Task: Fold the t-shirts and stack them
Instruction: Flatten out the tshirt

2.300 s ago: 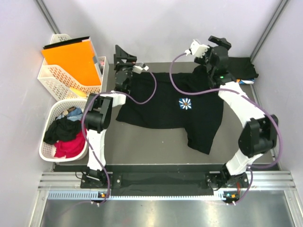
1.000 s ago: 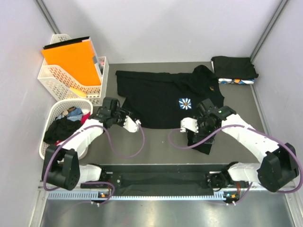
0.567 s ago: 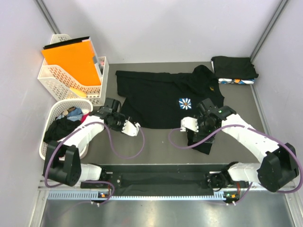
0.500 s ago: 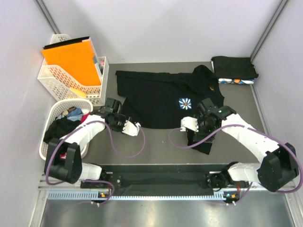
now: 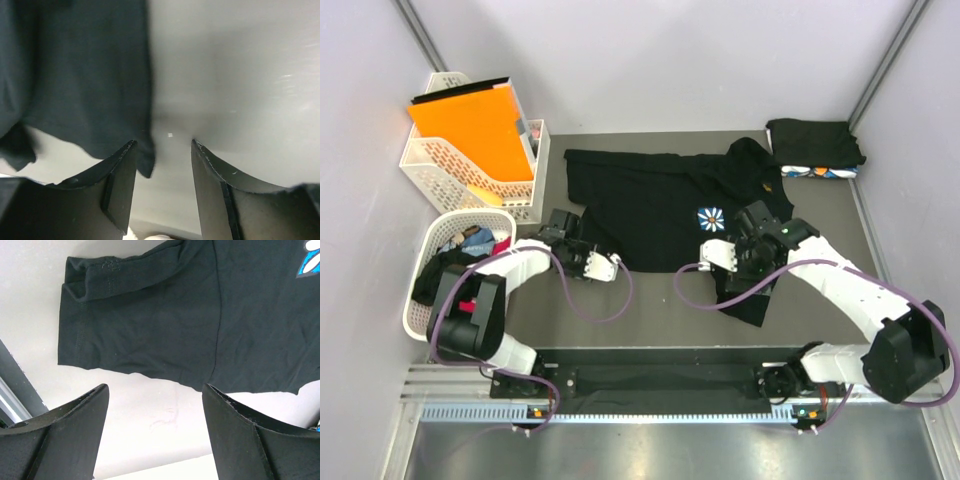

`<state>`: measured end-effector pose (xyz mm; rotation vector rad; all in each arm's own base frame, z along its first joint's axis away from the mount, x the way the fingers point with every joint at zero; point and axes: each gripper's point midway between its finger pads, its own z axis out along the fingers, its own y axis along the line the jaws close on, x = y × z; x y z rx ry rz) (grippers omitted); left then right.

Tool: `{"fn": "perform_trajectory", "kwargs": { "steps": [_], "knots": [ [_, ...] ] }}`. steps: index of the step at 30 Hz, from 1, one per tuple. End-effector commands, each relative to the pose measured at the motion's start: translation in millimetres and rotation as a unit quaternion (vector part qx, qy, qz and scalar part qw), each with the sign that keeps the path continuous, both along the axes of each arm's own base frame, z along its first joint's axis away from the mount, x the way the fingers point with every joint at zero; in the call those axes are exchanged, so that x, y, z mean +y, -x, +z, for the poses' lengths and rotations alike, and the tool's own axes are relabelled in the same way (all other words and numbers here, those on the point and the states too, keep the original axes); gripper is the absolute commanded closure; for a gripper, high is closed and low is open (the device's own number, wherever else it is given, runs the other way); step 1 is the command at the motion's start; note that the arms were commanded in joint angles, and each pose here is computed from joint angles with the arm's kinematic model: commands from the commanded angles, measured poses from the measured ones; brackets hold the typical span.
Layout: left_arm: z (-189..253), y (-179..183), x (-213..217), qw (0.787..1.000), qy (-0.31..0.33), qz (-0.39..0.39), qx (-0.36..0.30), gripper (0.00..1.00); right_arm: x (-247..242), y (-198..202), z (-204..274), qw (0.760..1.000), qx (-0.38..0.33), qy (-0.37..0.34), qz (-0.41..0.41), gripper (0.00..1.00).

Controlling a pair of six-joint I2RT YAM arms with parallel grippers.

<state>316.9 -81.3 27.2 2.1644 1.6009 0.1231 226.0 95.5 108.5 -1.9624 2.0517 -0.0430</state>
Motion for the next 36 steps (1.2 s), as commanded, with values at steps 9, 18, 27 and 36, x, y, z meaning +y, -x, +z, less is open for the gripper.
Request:
{"fn": "perform_trajectory", "kwargs": {
  "steps": [9,18,27,36],
  "knots": [
    [-26,-18,4,1.0,-0.015,-0.013,0.004,0.52,11,-15,16,1.0,-0.025,-0.009,0.002,0.26],
    [-23,-9,10,0.995,-0.042,-0.015,0.086,1.0,9,-19,17,0.999,-0.033,-0.003,0.004,0.27],
    [15,-31,11,0.999,-0.027,0.016,0.043,1.0,1,-3,3,1.0,-0.008,0.005,0.007,0.27],
    [69,-45,6,1.0,-0.003,0.021,-0.02,1.0,-8,32,-32,0.999,0.041,0.004,0.02,0.23]
  ]
}}
